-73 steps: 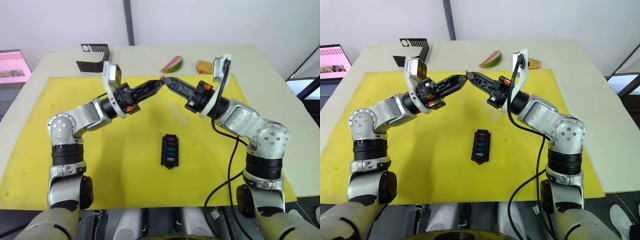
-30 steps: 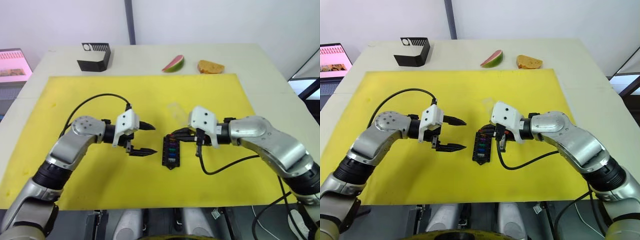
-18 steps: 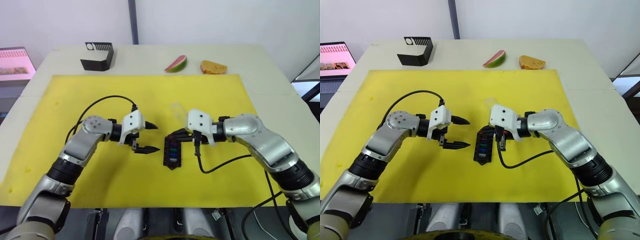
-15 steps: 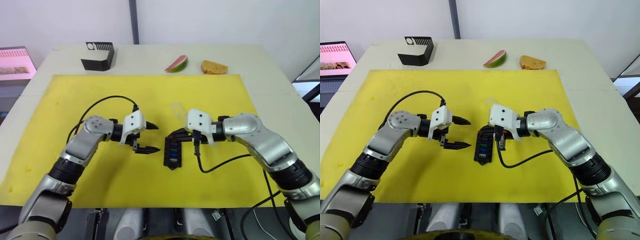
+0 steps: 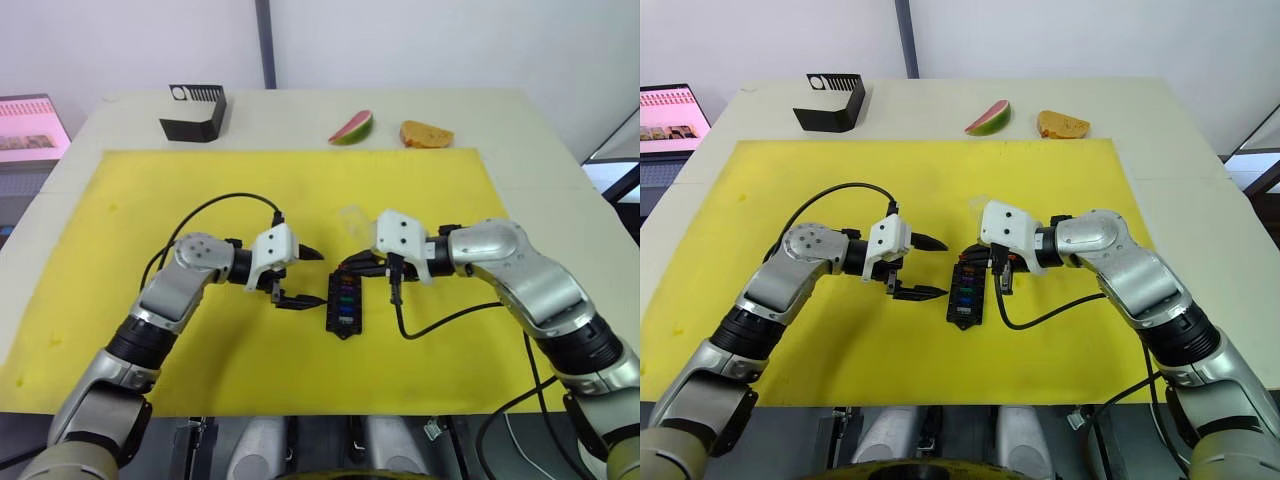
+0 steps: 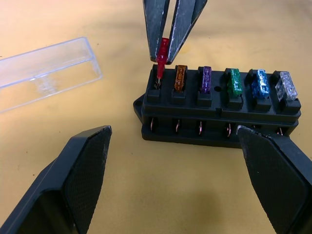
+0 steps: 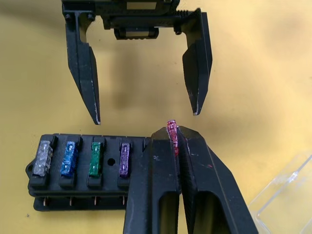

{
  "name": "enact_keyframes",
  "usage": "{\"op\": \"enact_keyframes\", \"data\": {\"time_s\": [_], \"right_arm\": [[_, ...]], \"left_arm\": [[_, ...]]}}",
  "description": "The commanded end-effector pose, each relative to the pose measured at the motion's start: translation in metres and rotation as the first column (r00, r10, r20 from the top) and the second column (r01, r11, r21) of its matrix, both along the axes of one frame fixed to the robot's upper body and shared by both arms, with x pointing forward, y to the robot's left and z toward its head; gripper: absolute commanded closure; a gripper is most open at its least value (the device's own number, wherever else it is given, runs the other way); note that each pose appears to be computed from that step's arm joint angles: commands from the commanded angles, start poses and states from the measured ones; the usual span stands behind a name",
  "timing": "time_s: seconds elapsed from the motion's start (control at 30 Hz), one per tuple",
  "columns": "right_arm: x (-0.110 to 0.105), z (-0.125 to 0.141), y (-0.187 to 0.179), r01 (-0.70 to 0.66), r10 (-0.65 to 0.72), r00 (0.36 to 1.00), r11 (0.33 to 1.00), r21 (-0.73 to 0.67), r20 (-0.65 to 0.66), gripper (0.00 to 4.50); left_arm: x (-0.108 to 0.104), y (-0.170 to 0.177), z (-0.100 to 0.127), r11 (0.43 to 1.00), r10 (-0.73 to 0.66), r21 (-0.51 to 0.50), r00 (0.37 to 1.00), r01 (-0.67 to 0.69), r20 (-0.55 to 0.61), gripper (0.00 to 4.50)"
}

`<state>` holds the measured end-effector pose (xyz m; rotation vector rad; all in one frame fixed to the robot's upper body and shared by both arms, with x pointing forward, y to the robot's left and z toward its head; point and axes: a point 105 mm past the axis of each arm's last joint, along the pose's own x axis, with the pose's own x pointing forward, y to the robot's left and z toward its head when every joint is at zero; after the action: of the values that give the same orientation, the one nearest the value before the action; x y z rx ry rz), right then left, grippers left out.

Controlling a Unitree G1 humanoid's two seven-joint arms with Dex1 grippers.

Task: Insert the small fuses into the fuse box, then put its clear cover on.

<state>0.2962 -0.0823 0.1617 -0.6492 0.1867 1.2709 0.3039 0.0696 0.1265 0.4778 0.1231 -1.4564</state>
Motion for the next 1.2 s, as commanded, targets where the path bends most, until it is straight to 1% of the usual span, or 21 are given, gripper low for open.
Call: {"op": "enact_keyframes", "data": {"time_s": [0.03,0.57,0.77,1.2], "right_arm": [[0.003,0.008,-0.003,0.015,-0.016,1.0,1.0,0.017,0.027,4.5],[0.006,-0.002,-0.003,0.041,-0.041,0.999,0.999,0.012,0.001,4.5],[0.004,-0.002,-0.002,0.034,-0.034,0.999,0.999,0.015,-0.008,4.5],[0.008,-0.005,-0.005,0.057,-0.057,0.998,0.998,0.005,-0.007,4.5]], "left_arm": [[0.0,-0.003,0.01,1.0,-0.019,-0.015,0.999,0.019,0.041,0.18],[-0.001,-0.006,0.01,1.0,-0.017,-0.018,0.999,0.018,0.05,0.18],[0.0,-0.006,0.011,1.0,-0.015,-0.018,0.998,0.016,0.054,0.18],[-0.002,-0.008,0.013,0.999,-0.027,-0.025,0.998,0.028,0.056,0.18]]}}
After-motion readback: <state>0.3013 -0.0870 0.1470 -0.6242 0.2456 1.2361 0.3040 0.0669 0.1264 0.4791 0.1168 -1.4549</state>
